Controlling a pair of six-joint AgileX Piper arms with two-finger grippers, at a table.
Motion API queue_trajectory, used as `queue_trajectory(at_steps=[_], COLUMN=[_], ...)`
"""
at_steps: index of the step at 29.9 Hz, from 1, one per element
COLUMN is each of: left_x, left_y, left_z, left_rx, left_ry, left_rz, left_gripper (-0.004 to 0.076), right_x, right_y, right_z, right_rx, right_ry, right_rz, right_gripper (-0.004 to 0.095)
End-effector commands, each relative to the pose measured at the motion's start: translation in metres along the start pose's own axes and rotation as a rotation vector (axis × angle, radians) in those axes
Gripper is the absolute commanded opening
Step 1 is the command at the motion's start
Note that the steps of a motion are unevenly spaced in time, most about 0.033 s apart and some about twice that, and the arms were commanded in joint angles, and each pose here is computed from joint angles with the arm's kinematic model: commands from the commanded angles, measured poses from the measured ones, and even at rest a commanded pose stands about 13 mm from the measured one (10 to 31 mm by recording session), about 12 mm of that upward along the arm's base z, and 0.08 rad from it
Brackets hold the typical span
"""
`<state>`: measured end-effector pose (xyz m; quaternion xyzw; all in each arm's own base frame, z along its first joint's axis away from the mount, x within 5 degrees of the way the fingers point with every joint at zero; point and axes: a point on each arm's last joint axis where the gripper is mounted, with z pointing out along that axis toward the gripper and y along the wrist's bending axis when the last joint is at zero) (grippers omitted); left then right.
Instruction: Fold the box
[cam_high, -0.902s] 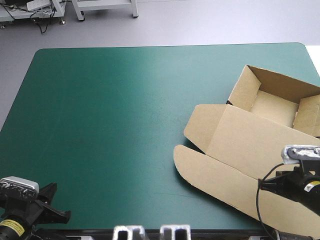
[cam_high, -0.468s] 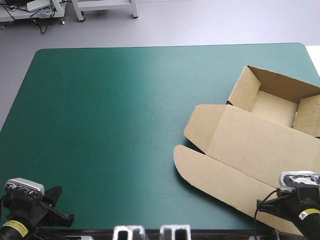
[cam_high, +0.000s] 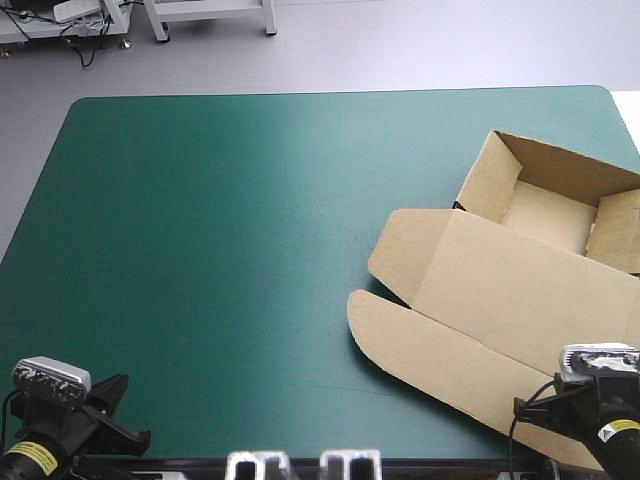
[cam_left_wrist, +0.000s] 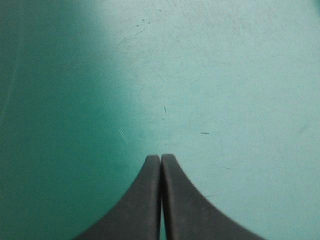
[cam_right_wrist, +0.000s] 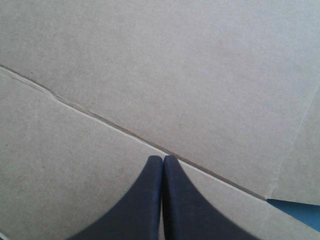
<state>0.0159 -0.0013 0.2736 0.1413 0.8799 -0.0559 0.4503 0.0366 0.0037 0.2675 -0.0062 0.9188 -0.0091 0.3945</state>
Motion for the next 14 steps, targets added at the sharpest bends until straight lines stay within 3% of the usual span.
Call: queue_trajectory(at_steps=[1, 14], left_x=[-0.0110, -0.0105], left_y=[-0.0003, -0.0003], left_z=[-0.0041, -0.0041], left_rx=[0.008, 0.008], left_ry=[-0.066, -0.061], left_rz=[0.001, 0.001], left_gripper=[-0.0010, -0.0010], right_x=[-0.0100, -0.0100], right_y=[-0.0011, -0.0011], right_z=[-0.0041, -0.0041], right_rx=[0.011, 0.011], right_ry=[-0.068, -0.068], right_rz=[0.001, 0.000], right_gripper=[-0.0015, -0.0015])
